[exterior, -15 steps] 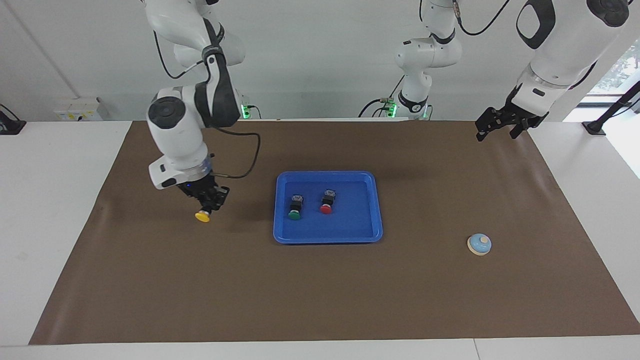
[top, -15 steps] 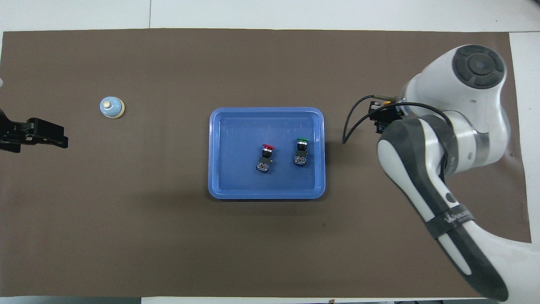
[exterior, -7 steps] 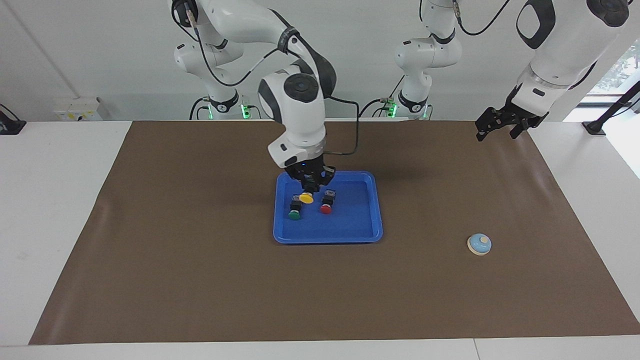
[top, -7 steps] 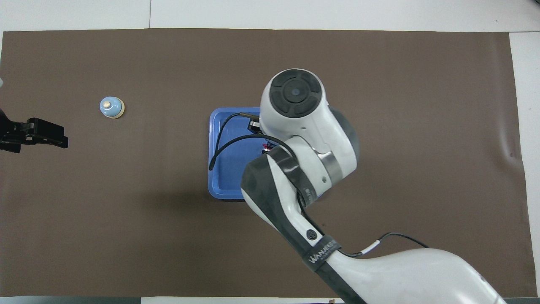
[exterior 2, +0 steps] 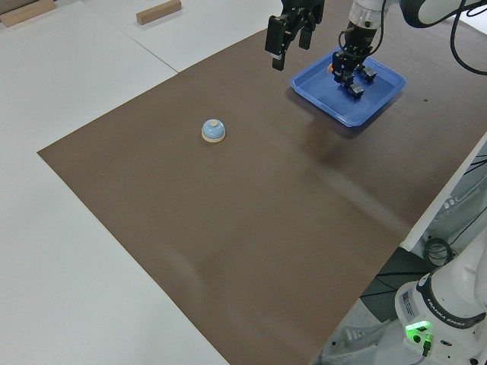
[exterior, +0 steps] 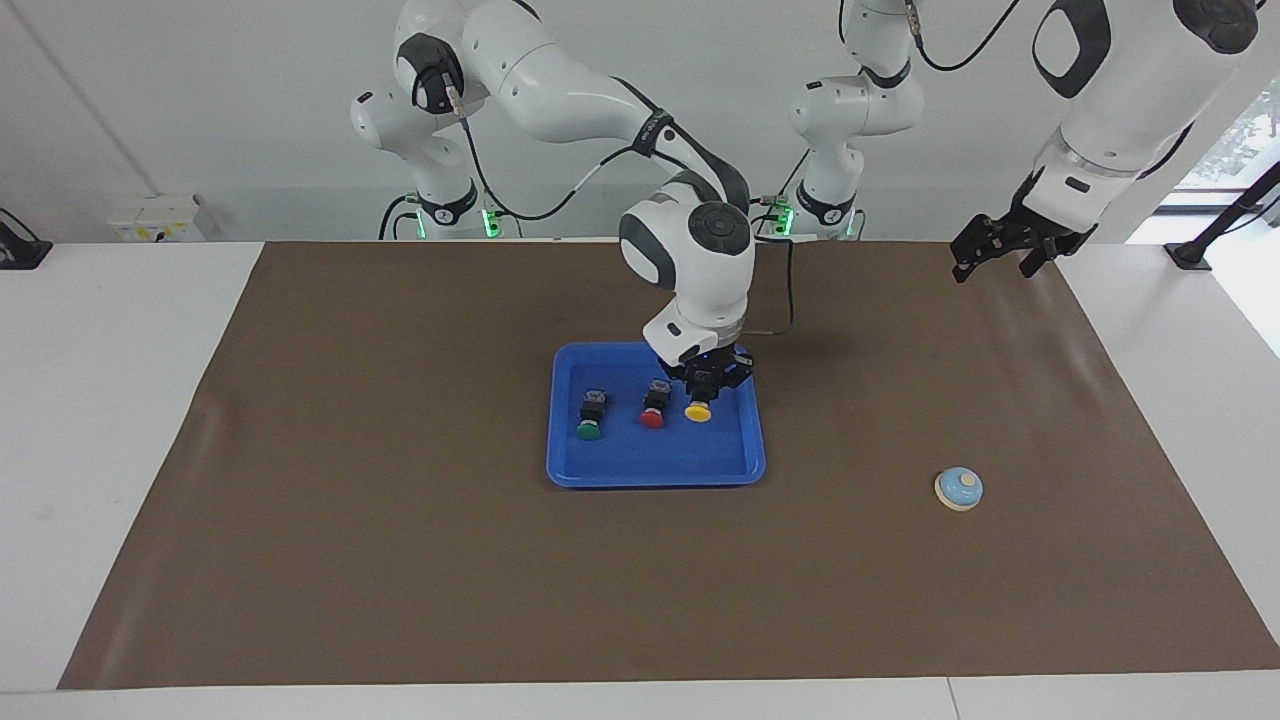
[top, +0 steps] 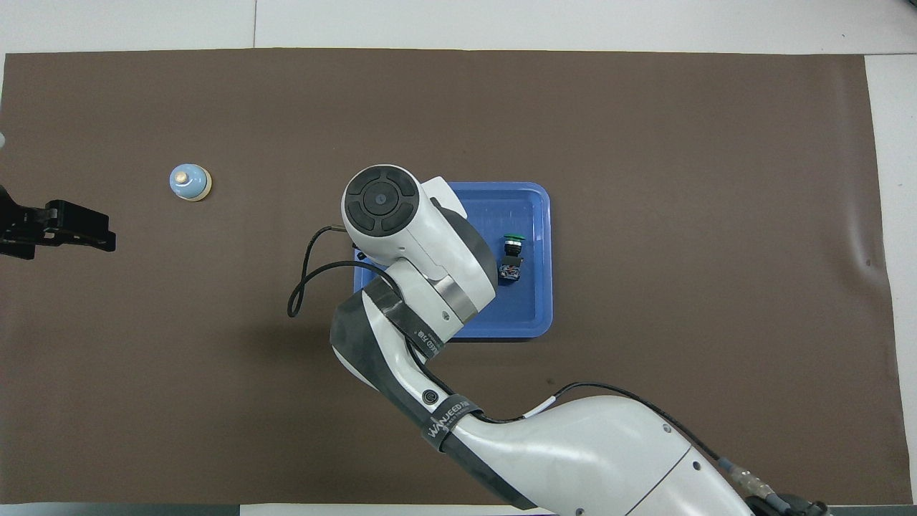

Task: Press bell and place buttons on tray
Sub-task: 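Place the yellow button in the tray beside the red one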

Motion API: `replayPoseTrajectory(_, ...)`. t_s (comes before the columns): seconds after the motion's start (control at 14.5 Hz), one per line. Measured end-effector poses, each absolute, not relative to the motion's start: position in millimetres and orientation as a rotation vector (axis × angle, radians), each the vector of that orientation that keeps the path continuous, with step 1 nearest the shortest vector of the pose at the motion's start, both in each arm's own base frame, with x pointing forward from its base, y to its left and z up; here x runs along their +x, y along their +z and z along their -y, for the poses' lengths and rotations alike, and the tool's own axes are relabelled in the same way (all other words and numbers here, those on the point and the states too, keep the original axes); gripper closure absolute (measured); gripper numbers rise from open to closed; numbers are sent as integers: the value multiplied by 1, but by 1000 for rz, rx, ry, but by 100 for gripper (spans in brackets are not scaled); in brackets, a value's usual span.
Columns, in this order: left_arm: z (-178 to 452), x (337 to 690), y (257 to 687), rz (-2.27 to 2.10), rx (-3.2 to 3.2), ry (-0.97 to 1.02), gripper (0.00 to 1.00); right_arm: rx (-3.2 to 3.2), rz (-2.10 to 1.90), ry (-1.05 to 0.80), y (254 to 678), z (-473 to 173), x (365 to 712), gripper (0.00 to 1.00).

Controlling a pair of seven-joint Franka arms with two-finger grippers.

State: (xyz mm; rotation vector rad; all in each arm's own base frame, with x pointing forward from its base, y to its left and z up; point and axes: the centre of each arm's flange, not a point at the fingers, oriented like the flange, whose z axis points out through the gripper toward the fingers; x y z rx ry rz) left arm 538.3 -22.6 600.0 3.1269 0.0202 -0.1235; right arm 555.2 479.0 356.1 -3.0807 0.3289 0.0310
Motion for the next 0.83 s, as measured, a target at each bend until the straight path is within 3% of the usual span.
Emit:
replayPoseTrajectory(0.69,23,538,600,-20,3127,-123,0,-3095,-204,36,312,-502,537,59)
replayPoseTrajectory(0.83,23,538,600,-20,3127,-123,0,-3086,-203,21,303,-501,535,45)
